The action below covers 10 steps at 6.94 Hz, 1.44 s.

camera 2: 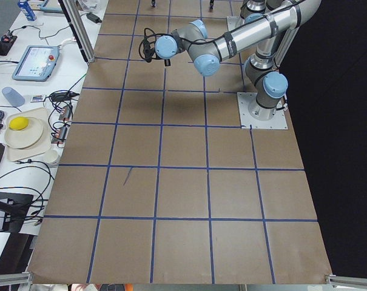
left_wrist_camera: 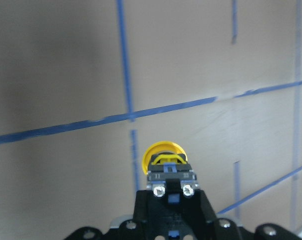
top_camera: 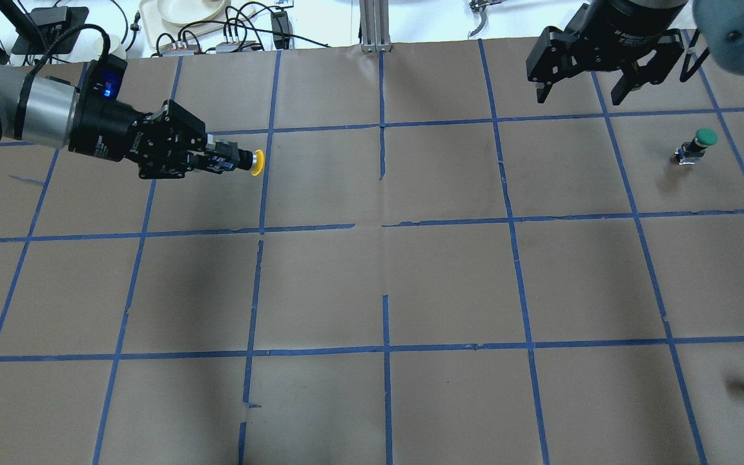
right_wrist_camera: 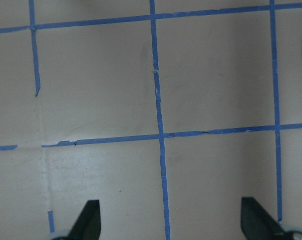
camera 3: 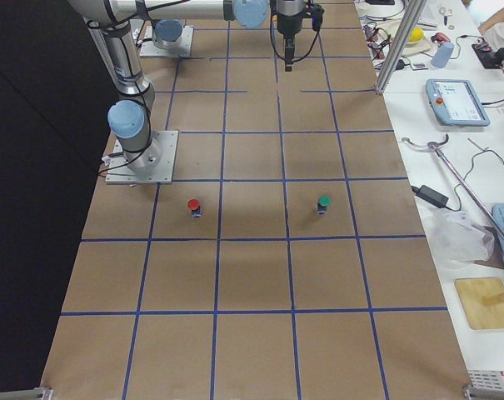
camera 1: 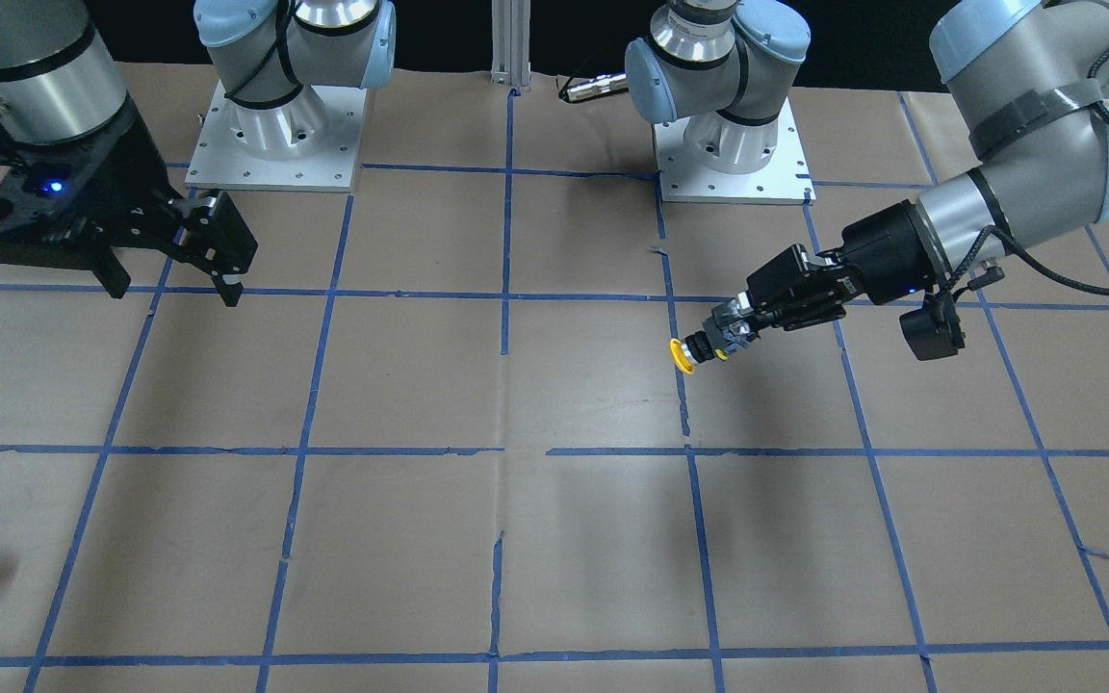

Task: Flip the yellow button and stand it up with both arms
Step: 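Lift the yellow button with the left gripper while the right gripper approaches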

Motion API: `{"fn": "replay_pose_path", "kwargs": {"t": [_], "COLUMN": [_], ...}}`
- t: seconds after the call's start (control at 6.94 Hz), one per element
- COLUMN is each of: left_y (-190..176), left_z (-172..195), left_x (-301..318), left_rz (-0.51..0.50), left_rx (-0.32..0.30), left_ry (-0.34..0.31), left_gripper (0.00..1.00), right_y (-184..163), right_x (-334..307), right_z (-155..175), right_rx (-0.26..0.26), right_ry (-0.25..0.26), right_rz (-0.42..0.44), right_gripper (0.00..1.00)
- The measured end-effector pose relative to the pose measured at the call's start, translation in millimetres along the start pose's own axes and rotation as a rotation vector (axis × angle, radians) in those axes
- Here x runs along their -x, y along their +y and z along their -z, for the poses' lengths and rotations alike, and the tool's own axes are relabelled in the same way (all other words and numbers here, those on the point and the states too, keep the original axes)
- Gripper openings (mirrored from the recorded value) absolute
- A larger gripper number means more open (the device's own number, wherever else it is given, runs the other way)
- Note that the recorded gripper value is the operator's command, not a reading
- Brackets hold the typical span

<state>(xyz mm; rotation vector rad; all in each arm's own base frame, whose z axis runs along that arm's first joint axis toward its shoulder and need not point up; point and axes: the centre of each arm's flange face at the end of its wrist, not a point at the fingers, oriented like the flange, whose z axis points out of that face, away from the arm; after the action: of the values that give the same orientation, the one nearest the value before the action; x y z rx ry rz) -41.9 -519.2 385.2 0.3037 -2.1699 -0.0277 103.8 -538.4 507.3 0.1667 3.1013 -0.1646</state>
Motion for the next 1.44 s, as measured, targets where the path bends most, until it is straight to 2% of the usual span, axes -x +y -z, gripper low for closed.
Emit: {"fn": "replay_pose_path", "kwargs": {"t": [0.14,0.29,0.43,0.72,1.01,1.15,1.44], "left_y": [8,17,25,48,66,74,90], "left_z": [-14,-28,-42,-81,-109,-119,-132], "left_x": [-21,-42,-58,-71,-68,-69,-80], "left_rz": [0.116,0.23,0.308,0.406,0.463,0.47,0.464], "left_rx": [0.012,0.044,0.086,0.187,0.25,0.272,0.311], "left_ry": [0.118,0.228,0.3,0.399,0.493,0.51,0.537], "left_gripper": [0.0,0.0,0.0,0.0,0.0,0.0,0.0], "right_y": [-6,-8,-4,15,30,33,30], "right_x": [-26,-54,-84,-111,-82,-56,-6], "right_z": [1,-4,-13,-28,-30,-31,-36], "right_rx": [0.018,0.078,0.178,0.407,0.572,0.618,0.646], "right_ry": [-0.055,-0.141,-0.252,-0.51,-0.766,-0.843,-0.962], "right_rz": [-0.058,-0.127,-0.21,-0.37,-0.464,-0.456,-0.406], "right_gripper": [1.0,1.0,1.0,1.0,1.0,1.0,1.0]}}
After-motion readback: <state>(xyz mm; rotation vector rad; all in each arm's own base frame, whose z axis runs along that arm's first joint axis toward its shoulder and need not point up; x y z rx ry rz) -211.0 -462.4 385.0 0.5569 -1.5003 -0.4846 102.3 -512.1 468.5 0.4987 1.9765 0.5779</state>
